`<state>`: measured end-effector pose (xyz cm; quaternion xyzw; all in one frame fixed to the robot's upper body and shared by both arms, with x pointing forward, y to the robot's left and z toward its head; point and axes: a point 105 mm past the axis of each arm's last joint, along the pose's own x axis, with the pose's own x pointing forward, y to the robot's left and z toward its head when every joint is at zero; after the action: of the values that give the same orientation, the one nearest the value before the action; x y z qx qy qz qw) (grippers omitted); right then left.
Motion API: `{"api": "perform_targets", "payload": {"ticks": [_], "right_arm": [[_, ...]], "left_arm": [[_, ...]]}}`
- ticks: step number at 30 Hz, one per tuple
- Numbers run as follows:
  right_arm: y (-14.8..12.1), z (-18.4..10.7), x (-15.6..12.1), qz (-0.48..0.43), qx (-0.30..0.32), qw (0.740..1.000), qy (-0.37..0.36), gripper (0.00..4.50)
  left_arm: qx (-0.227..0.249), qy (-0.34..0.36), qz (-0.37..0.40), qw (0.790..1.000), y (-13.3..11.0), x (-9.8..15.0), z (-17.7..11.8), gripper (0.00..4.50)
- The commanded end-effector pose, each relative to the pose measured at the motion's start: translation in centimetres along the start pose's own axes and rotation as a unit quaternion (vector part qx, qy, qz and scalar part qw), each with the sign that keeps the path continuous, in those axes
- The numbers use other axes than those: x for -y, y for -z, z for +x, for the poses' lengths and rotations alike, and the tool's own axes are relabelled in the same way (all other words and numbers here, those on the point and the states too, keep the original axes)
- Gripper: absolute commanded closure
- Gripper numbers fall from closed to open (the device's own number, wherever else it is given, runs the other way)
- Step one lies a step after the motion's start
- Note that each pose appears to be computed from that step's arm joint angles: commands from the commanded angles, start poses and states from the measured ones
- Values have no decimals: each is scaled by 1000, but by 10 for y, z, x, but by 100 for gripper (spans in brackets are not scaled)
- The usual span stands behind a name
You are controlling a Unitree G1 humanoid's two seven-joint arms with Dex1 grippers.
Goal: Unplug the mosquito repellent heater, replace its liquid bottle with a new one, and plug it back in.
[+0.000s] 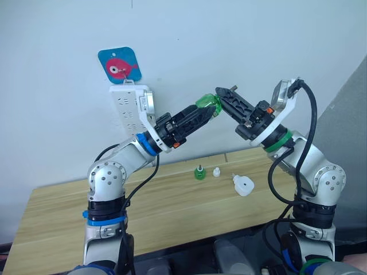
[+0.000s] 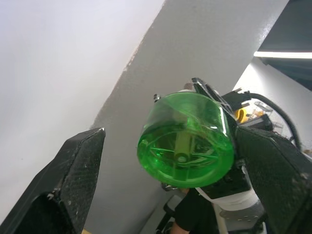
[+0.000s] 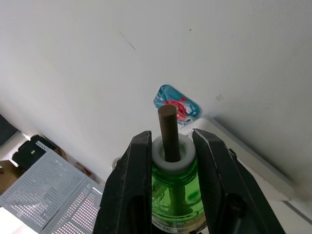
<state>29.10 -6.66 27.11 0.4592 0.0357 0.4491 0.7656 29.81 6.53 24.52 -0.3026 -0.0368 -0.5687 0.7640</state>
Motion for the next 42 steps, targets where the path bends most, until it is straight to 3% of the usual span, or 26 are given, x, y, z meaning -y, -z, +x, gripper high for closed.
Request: {"api": "perform_targets", "payload": {"ticks": [1, 38, 42], "right_arm": [[-1, 2, -20, 5, 0, 999, -35, 364], [1, 7, -23, 4, -11, 999, -38, 364], [2, 7, -22, 3, -12, 999, -37, 364]], "left_arm": [[-2, 21, 6, 1000, -5, 8, -1, 0], [30, 45, -45, 998, -11, 8, 3, 0], [38, 47, -46, 997, -14, 9, 6, 89]]}}
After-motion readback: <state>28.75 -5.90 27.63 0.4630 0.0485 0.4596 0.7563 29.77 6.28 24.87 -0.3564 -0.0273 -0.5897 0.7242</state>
